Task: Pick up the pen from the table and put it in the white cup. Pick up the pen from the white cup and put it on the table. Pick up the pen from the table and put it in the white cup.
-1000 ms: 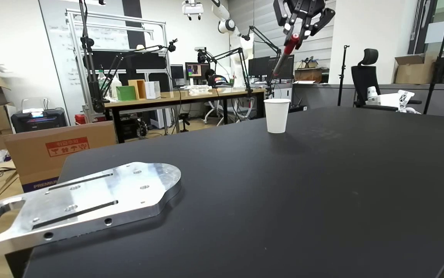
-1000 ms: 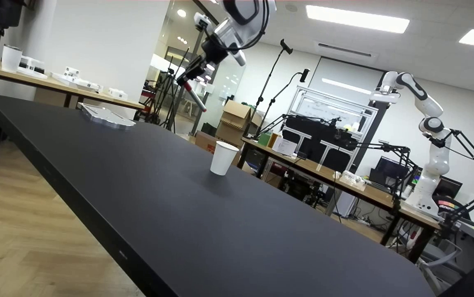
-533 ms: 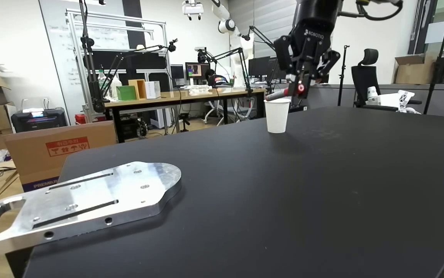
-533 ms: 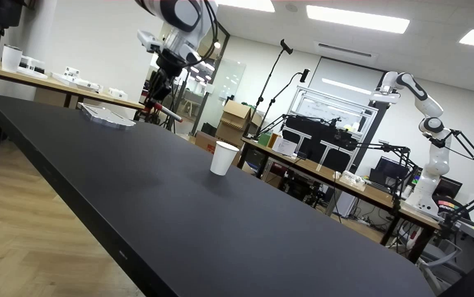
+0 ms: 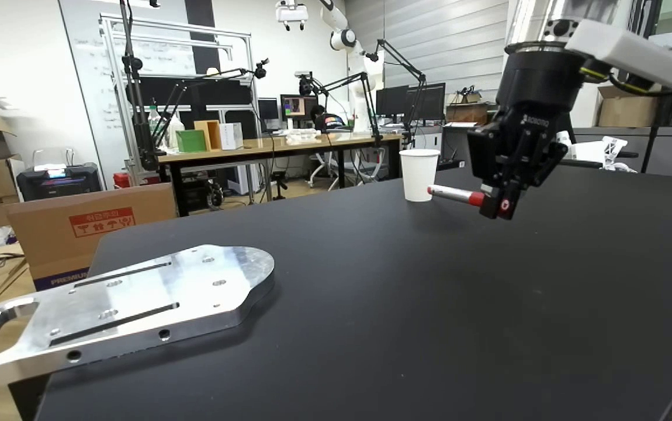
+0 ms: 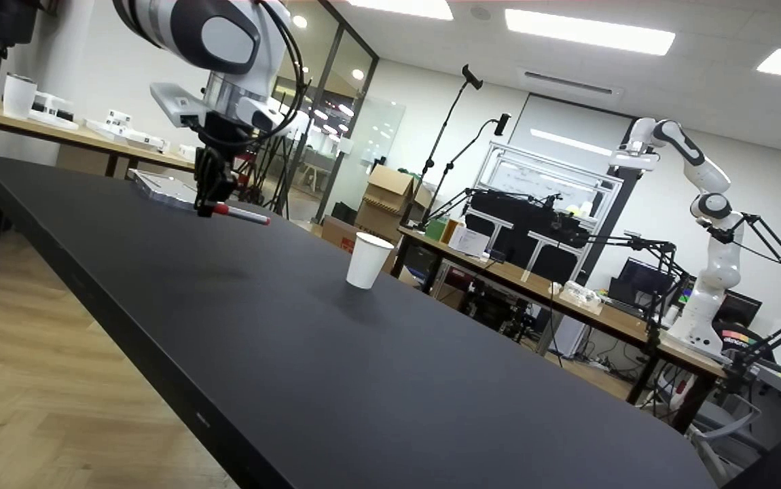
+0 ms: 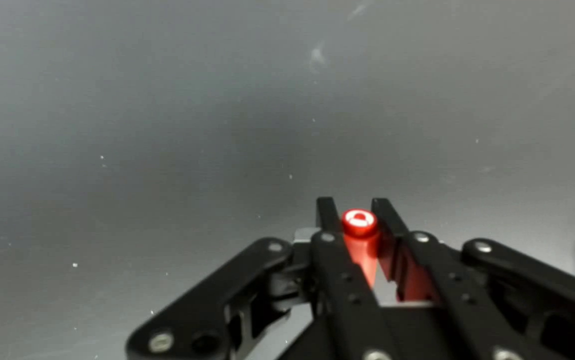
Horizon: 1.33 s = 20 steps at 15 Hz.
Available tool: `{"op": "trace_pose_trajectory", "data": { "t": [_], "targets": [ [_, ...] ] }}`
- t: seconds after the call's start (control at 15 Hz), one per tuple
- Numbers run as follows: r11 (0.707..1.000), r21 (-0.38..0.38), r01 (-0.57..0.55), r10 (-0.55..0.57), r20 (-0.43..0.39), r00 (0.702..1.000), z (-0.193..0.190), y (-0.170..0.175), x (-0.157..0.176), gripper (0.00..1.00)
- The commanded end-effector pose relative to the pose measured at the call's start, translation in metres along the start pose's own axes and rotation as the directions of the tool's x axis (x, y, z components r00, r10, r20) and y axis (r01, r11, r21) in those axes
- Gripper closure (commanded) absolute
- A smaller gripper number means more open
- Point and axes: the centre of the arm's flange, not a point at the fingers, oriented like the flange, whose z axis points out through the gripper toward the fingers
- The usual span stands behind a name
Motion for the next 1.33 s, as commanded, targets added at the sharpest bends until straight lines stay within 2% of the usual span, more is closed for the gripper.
{"op": "trace_pose_trajectory", "data": {
  "t": [0.0,0.8,0.87,0.93,1.27],
  "targets": [
    [1.000,-0.013,0.025,-0.026,-0.012,1.000,0.009,0.015,-0.026,0.95],
    [0.994,-0.085,0.069,-0.067,0.023,0.997,0.049,0.037,-0.045,0.95],
    [0.993,-0.091,0.071,-0.069,0.028,0.997,0.050,0.037,-0.045,0.53],
    [0.992,-0.097,0.079,-0.076,0.035,0.997,0.049,0.038,-0.046,0.53],
    [0.992,-0.105,0.066,-0.062,0.039,0.997,0.028,0.031,-0.037,0.20]
  ]
}}
